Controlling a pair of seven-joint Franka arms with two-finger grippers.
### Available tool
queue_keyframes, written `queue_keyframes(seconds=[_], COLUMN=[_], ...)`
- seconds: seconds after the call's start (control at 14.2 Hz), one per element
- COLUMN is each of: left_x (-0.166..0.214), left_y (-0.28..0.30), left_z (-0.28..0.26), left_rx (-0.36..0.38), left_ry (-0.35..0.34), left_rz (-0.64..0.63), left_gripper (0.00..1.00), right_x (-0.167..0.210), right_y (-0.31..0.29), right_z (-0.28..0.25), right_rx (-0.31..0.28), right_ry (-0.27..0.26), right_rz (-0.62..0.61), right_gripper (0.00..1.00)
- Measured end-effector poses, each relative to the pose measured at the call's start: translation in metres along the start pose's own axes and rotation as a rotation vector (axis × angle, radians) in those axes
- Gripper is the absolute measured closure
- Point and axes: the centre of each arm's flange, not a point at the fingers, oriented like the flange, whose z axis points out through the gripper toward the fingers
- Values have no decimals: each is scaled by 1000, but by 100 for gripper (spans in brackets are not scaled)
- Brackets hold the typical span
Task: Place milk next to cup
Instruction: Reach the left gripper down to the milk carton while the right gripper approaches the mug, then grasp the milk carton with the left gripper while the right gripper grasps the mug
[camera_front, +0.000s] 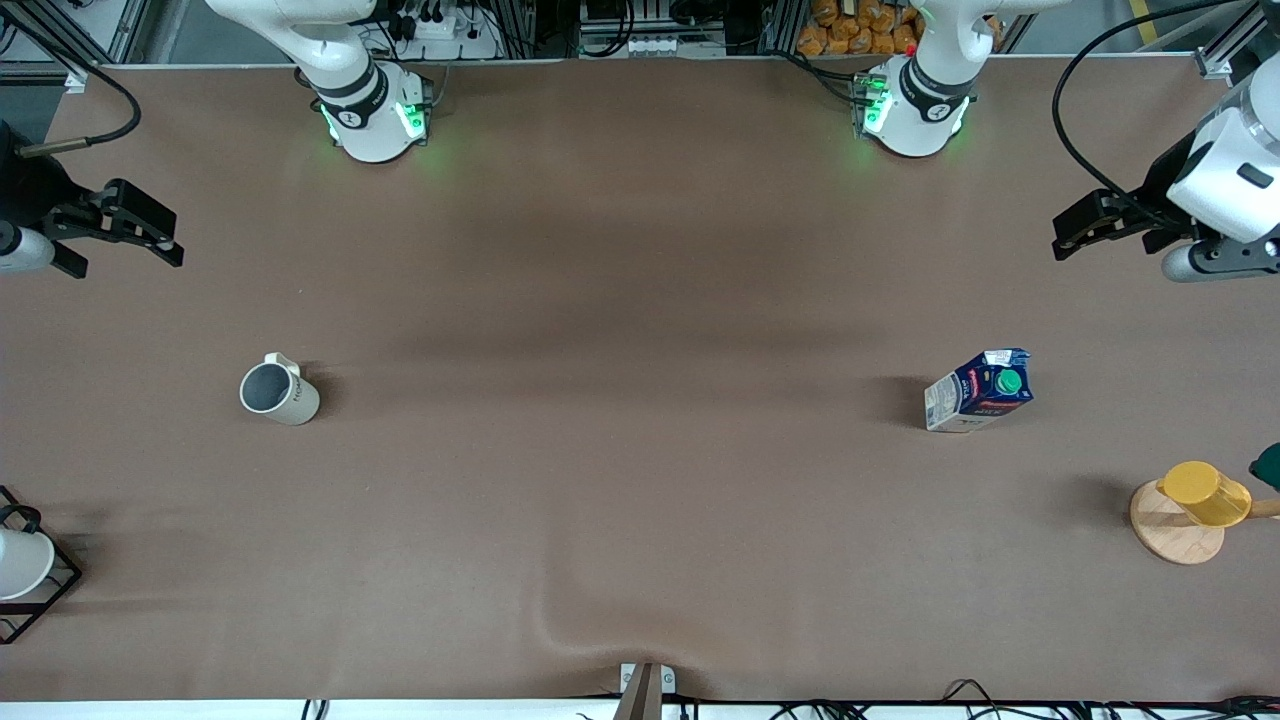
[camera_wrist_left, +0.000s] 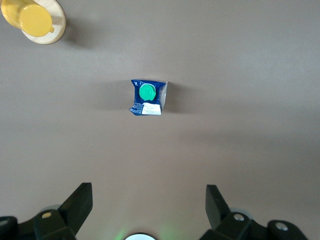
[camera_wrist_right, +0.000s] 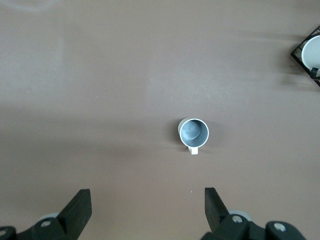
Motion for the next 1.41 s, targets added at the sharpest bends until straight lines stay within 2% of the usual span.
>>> queue_keyframes(seconds=[0.28,0.49,0.64,0.99,1.41], left_x=[26,61,73,84,92], left_y=[-11,-21,-24,-21,-17], left_z=[23,78,121,195,234], left_rx=[-10,-19,-23,-23,-2], left_ry=[19,22,25,-40,-90], left_rz=[-17,-34,-40,-36,-14], left_gripper=[0,0,0,0,0], right_x=[9,17,29,53,65], right_y=[19,71,99,121,128], right_z=[20,52,83,170,240], right_rx=[1,12,25,49,58], right_ry=[-36,-90,-112,-177,-197], right_rz=[30,92,62,44,45], right_gripper=[0,0,0,0,0])
